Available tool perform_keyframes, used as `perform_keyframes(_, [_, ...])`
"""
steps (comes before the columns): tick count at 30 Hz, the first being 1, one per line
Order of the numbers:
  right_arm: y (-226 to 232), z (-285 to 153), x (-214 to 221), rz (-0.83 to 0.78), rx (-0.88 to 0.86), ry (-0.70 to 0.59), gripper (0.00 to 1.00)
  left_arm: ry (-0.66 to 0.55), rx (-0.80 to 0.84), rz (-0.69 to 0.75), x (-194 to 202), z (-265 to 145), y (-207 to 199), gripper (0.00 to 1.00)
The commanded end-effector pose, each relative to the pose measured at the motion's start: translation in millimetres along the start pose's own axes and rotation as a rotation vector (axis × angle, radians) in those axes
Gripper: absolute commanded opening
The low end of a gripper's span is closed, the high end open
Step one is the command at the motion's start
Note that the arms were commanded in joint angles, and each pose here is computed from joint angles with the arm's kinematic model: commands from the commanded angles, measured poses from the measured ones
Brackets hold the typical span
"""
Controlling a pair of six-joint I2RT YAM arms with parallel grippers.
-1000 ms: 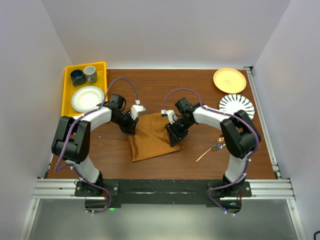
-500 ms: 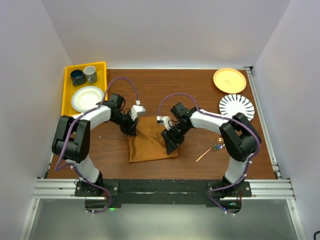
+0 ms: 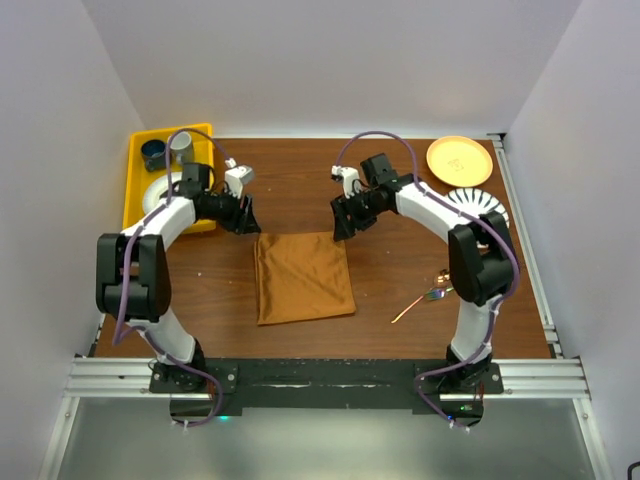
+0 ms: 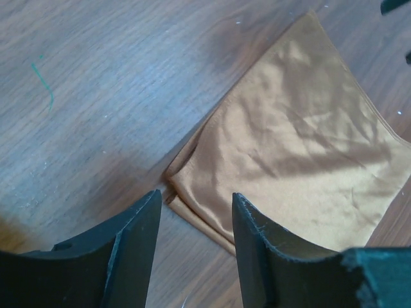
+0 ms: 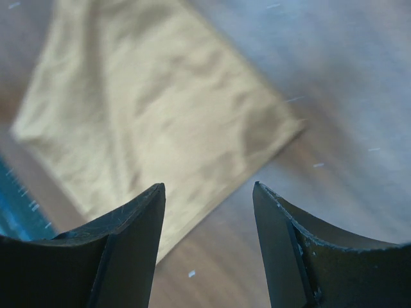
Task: Fold the napkin into a case and place the utensils inside
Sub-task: Smooth out the lower triangle-folded napkin at the center of the board, then pick up the lower triangle-folded napkin from the center of the board.
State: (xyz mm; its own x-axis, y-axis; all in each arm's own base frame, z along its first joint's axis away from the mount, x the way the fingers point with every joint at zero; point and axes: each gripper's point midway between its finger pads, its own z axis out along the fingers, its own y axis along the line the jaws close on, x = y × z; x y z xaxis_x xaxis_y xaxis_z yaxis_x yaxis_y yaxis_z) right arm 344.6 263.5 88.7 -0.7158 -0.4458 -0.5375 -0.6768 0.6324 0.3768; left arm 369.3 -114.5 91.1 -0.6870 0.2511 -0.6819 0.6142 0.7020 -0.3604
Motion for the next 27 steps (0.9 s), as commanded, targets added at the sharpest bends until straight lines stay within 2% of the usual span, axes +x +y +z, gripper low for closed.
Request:
perform_keyframes(1, [-28.4, 15.4, -8.0, 0.016, 0.088, 0.004, 0.63, 0.008, -0.036, -0.063, -2.2, 10.4, 14.6, 0.53])
perform_keyframes(11, [-46.3, 47.0, -12.7, 0.015, 0.073, 0.012, 0.64, 0.068, 0.041, -0.084, 13.3, 25.6, 14.7, 0.54])
perform_keyframes(18, [-43.3, 57.4, -11.0, 0.019, 0.019, 0.021, 0.61, 0.073, 0.098, -0.092, 13.9, 32.0, 11.2, 0.52])
perform_keyframes(27, [-34.6, 54.4, -15.6, 0.015, -0.021, 0.008, 0.44, 0.060, 0.125, -0.045, 10.3, 29.7, 7.1, 0.27])
